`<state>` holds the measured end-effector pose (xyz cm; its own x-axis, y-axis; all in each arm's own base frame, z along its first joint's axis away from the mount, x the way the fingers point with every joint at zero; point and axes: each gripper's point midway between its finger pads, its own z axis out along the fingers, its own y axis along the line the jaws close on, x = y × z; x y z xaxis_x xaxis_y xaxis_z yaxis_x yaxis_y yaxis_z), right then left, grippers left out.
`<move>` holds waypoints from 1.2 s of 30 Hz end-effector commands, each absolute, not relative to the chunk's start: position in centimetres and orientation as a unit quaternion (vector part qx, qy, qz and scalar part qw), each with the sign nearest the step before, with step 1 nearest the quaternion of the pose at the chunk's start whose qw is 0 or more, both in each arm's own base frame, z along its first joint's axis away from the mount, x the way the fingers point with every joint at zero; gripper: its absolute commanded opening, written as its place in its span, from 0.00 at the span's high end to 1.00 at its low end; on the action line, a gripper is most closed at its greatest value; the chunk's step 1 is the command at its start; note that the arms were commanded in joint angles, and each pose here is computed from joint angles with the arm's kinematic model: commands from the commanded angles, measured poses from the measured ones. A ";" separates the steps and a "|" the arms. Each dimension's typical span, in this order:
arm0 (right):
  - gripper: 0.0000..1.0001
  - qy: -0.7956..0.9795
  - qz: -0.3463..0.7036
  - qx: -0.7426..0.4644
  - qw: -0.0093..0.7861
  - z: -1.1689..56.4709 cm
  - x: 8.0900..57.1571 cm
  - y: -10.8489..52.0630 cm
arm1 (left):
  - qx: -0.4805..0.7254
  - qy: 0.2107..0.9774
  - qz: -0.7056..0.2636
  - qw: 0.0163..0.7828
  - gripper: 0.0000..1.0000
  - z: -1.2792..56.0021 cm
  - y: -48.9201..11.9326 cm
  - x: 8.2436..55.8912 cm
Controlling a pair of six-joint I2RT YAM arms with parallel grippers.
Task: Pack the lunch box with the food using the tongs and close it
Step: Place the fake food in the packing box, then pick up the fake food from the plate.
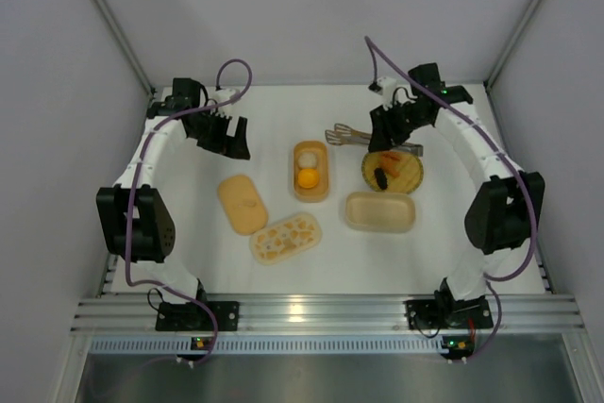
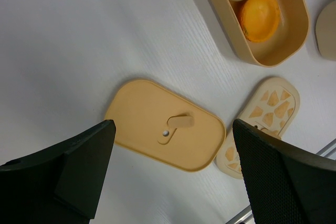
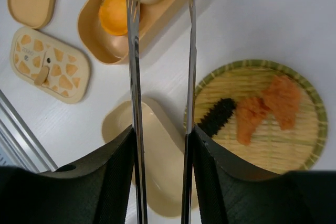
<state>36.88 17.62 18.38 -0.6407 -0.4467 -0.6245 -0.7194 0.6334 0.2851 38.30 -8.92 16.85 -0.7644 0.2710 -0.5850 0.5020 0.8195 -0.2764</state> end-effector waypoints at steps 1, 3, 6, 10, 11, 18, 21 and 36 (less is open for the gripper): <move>0.55 0.869 0.235 -0.313 0.301 22.1 37.2 13.2 | 0.233 0.898 -0.217 0.303 0.02 18.3 -9.2 39.0; 0.55 0.885 0.217 -0.286 0.296 21.4 37.4 10.1 | 0.234 0.899 -0.218 0.301 0.02 18.1 -9.2 39.0; 0.54 0.900 0.185 -0.266 0.291 20.5 37.2 6.1 | 0.235 0.898 -0.218 0.299 0.02 17.9 -9.2 39.2; 0.51 0.909 0.157 -0.270 0.277 19.5 37.0 3.0 | 0.235 0.898 -0.222 0.297 0.02 17.8 -9.3 39.6; 0.50 0.911 0.157 -0.268 0.271 19.4 36.8 2.7 | 0.236 0.898 -0.223 0.297 0.02 17.8 -9.4 39.6; 0.49 0.916 0.154 -0.285 0.236 17.1 36.5 1.2 | 0.234 0.899 -0.222 0.295 0.02 17.9 -9.4 40.4; 0.49 0.917 0.158 -0.287 0.226 16.4 36.6 1.2 | 0.232 0.900 -0.221 0.296 0.02 18.0 -9.3 40.4; 0.49 0.918 0.167 -0.294 0.206 13.7 38.6 1.1 | 0.225 0.906 -0.211 0.291 0.02 17.6 -9.0 40.6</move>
